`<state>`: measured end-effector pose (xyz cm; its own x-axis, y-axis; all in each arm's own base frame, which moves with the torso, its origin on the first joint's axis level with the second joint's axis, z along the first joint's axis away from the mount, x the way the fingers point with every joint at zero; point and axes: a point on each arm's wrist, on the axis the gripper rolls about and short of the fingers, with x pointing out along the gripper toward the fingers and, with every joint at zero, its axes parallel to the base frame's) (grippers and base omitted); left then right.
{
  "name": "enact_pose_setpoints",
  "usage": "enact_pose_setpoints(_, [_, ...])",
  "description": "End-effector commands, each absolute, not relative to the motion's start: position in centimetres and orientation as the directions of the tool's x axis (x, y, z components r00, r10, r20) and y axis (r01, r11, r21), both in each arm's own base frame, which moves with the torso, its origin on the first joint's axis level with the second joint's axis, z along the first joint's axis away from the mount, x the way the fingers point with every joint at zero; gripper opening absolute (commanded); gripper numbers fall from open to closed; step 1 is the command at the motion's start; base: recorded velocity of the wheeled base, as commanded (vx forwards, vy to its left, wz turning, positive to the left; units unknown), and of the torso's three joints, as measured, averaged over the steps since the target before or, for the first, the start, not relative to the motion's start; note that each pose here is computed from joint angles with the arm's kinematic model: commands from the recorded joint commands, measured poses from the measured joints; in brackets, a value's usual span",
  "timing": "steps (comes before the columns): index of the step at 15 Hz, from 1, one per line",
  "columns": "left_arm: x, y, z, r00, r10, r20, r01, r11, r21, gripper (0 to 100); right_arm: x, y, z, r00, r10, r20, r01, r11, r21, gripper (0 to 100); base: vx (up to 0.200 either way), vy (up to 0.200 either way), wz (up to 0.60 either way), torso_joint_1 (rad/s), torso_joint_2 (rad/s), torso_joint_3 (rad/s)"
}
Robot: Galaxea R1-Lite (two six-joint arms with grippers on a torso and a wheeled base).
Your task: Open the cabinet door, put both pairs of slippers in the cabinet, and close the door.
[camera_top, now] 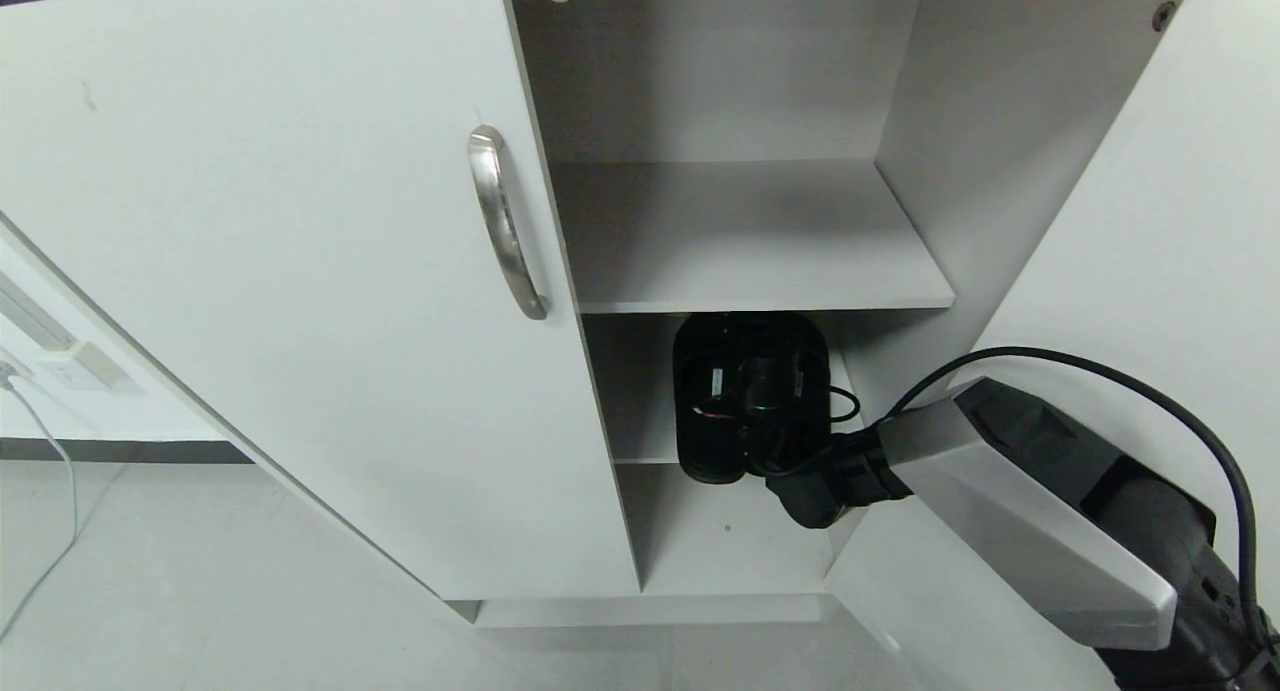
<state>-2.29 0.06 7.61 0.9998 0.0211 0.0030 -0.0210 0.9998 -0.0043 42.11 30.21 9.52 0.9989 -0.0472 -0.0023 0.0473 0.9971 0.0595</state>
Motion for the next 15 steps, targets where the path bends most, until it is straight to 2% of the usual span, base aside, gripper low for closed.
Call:
enact_pose_setpoints(1, [-2.3, 0.1, 7.6, 1.000, 0.021, 0.002, -0.021, 1.000, -0.005, 0, 42.3, 30.2, 9.2, 0.999, -0.049, -0.006, 0.049, 0.997, 0.056, 0, 0.000, 0.000, 0.00, 0.000, 0.00, 0.000])
enact_pose_setpoints(4, [-2.3, 0.1, 7.6, 1.000, 0.021, 0.002, -0.021, 1.000, -0.006, 0, 42.6, 30.1, 9.0, 0.998, -0.055, -0.006, 0.055, 0.997, 0.056, 0, 0.000, 0.000, 0.00, 0.000, 0.00, 0.000])
enact_pose_setpoints(5, [-2.3, 0.1, 7.6, 1.000, 0.021, 0.002, -0.021, 1.000, -0.006, 0, 42.6, 30.1, 9.0, 0.998, -0.055, -0.006, 0.055, 0.997, 0.056, 100, 0.000, 0.000, 0.00, 0.000, 0.00, 0.000])
enact_pose_setpoints(11, [-2.3, 0.1, 7.6, 1.000, 0.021, 0.002, -0.021, 1.000, -0.006, 0, 40.8, 30.0, 9.3, 0.998, -0.049, -0.031, 0.051, 0.998, 0.034, 100, 0.000, 0.000, 0.00, 0.000, 0.00, 0.000])
enact_pose_setpoints(15, [-2.3, 0.1, 7.6, 1.000, 0.020, 0.002, -0.020, 1.000, -0.005, 0, 35.2, 29.6, 11.4, 1.000, 0.003, -0.027, -0.002, 0.999, 0.037, 100, 0.000, 0.000, 0.00, 0.000, 0.00, 0.000])
